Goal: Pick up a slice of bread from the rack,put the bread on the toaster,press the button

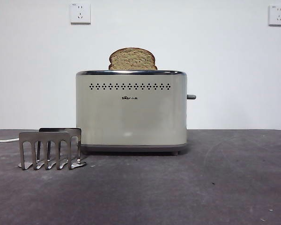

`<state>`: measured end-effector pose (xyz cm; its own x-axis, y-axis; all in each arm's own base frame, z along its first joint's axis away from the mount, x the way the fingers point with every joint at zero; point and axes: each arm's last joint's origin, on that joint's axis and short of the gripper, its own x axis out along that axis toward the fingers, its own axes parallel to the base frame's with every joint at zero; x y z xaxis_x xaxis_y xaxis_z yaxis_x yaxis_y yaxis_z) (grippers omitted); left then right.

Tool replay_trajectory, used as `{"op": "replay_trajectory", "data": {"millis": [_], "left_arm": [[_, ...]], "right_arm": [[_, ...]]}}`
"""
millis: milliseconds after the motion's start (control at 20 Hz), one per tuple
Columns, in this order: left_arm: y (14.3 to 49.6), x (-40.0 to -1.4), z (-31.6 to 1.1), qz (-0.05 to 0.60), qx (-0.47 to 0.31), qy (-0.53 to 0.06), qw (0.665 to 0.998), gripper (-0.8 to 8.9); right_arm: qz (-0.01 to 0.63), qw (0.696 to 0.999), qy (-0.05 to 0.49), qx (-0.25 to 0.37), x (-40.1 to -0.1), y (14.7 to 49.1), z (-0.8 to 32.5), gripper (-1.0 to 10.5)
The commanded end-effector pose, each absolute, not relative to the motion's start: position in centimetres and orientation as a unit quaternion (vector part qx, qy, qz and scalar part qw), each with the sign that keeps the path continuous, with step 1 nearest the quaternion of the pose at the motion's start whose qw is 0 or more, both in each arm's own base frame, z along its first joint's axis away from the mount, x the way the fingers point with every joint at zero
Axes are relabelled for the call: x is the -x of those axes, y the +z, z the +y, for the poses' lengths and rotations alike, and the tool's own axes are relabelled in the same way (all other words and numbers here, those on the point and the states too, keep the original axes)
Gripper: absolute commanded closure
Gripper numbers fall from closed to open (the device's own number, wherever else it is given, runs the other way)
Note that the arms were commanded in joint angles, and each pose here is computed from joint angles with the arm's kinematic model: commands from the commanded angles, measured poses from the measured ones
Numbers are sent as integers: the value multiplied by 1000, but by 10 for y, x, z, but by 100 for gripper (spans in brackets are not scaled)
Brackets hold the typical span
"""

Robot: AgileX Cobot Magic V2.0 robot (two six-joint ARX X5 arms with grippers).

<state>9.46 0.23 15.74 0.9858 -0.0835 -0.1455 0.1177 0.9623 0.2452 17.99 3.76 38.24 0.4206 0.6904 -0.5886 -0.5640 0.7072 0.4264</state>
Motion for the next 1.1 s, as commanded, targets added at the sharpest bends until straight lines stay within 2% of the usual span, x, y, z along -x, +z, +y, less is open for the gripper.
{"op": "replay_trajectory", "data": {"millis": [50, 950, 1000, 1100], "left_arm": [[148, -96, 2, 84, -104, -54, 989, 817], [148, -96, 2, 84, -86, -51, 991, 817], [148, -96, 2, 84, -86, -51, 991, 817], [148, -96, 2, 84, -86, -51, 991, 817]], "right_arm": [[387, 839, 375, -79, -180, 381, 38, 946], [387, 839, 375, -78, -180, 381, 38, 945], [375, 847, 372, -64, -180, 383, 36, 945], [354, 874, 330, -41, -162, 390, 29, 945]]}}
